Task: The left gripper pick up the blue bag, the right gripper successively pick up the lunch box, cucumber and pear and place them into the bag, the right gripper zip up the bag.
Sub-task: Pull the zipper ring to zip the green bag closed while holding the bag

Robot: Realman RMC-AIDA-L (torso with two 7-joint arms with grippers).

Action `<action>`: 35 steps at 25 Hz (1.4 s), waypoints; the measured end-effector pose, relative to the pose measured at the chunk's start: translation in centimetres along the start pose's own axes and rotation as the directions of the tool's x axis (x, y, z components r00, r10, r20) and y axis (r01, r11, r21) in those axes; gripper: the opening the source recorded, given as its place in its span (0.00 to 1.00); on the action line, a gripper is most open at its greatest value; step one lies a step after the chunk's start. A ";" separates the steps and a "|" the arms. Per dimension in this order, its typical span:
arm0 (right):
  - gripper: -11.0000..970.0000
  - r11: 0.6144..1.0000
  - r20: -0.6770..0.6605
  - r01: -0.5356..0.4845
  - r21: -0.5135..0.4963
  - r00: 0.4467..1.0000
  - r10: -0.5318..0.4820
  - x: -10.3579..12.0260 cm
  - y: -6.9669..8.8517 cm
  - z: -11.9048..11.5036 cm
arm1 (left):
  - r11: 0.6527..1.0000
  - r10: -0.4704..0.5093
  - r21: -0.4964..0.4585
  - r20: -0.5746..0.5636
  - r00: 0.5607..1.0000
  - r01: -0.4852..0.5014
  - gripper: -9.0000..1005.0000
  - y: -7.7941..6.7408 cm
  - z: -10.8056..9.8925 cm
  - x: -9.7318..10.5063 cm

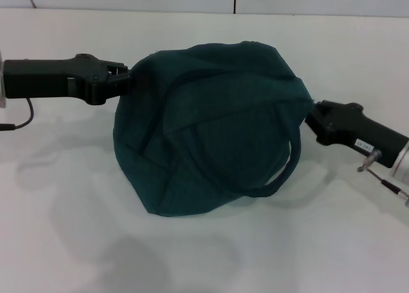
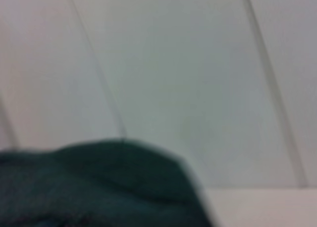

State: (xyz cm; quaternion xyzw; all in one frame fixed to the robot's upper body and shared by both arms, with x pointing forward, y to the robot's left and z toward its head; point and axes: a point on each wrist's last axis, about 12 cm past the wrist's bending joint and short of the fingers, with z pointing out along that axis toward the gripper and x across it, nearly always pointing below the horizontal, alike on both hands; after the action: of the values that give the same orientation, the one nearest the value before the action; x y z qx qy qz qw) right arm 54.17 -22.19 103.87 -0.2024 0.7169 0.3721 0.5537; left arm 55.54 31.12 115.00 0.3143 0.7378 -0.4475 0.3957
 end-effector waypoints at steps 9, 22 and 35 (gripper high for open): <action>0.15 0.996 0.060 -0.027 0.087 0.998 0.022 -0.6 -1.4 -1.1 | 1.000 -0.003 0.002 0.000 1.000 0.003 0.06 0.0 0.0 0.1; 0.15 0.997 -0.074 0.038 0.061 0.997 -0.034 0.1 -0.9 1.0 | 1.000 -0.003 0.002 0.001 1.000 0.003 0.06 -0.1 0.0 0.1; 0.15 0.999 0.023 0.024 -0.040 0.999 -0.023 -1.1 -0.4 -0.4 | 1.000 -0.006 -0.001 0.001 1.000 0.006 0.06 -0.1 -0.2 0.5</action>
State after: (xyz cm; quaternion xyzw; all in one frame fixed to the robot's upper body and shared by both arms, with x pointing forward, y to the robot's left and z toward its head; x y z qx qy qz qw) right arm 54.53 -22.93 104.86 -0.2178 0.7004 0.3821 0.5622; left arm 55.15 31.32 114.68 0.3116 0.7388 -0.4484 0.3950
